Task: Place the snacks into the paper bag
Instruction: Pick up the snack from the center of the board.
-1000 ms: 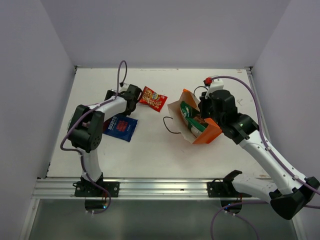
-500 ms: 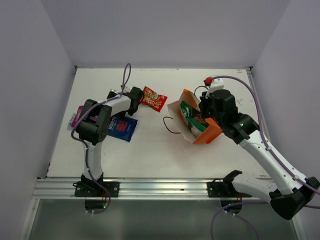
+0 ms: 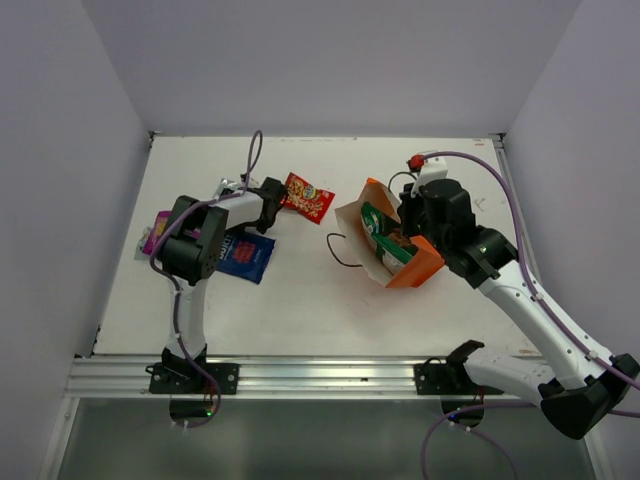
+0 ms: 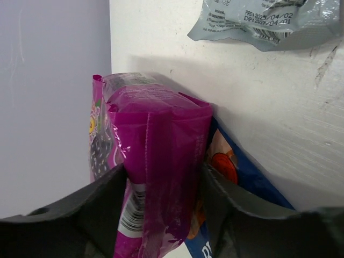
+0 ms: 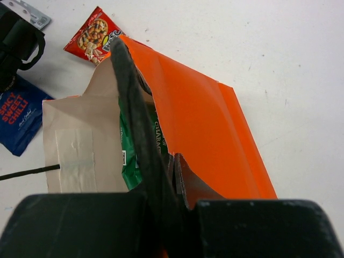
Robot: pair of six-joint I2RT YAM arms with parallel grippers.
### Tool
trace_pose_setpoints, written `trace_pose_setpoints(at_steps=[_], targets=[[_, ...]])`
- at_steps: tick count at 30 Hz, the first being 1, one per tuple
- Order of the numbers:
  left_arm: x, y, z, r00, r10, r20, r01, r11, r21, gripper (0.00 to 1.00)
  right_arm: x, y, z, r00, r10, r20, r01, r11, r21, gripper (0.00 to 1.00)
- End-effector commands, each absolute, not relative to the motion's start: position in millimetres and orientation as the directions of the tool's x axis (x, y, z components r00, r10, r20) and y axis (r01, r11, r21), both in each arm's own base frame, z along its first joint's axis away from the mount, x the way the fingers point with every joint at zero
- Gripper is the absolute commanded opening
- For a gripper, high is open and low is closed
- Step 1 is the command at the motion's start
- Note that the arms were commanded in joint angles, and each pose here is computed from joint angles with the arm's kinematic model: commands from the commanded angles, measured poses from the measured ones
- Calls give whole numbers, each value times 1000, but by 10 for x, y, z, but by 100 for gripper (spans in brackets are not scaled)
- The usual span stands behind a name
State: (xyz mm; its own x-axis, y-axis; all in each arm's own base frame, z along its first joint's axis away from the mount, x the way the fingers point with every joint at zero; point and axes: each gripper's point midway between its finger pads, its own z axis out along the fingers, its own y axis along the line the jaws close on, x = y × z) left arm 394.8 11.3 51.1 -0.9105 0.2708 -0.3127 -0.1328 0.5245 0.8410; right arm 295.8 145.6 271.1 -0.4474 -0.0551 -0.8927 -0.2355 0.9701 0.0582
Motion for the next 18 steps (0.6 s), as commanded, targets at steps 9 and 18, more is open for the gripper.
trace_pose_setpoints(at_steps=[9, 18], targets=[[4063, 133, 652, -893, 216, -395, -221, 555, 802, 8, 2939, 1429, 2784, -425, -60, -903, -237, 970, 47, 0], [4358, -142, 1788, -754, 128, -644, -386, 707, 592, 0, 2965, 1414, 2861, -416, -56, -907, -222, 974, 42, 0]])
